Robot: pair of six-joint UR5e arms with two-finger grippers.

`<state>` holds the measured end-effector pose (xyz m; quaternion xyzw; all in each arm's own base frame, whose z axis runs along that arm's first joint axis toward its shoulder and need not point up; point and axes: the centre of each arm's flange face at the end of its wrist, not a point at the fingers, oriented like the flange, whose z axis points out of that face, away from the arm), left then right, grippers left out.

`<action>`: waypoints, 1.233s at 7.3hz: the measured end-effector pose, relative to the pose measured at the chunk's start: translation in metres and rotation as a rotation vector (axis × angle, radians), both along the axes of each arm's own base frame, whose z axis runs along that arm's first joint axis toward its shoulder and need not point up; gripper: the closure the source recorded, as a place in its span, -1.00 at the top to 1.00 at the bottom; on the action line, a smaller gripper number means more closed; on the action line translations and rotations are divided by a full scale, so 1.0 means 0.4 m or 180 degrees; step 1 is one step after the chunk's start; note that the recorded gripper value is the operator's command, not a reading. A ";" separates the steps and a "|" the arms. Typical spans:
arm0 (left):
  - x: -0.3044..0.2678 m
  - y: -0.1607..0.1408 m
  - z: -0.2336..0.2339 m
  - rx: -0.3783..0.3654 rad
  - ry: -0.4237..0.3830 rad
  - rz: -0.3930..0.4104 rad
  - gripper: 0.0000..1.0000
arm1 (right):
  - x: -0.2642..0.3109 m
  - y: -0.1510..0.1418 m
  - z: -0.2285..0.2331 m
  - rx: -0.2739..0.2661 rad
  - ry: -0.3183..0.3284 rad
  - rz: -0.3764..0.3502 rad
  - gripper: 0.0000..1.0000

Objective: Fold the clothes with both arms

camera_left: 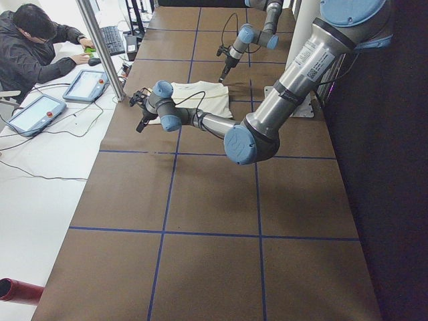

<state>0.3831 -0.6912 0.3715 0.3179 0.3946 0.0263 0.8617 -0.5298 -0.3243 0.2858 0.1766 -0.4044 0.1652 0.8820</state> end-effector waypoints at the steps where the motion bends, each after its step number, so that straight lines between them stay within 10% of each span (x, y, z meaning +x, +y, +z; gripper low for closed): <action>1: 0.000 0.000 -0.002 0.0003 0.0003 0.0000 1.00 | 0.007 -0.002 -0.033 0.0211 0.0169 -0.0203 1.00; 9: 0.002 0.006 0.007 -0.0010 -0.0002 0.0006 1.00 | -0.147 0.022 -0.165 0.1521 0.1149 -0.1288 0.73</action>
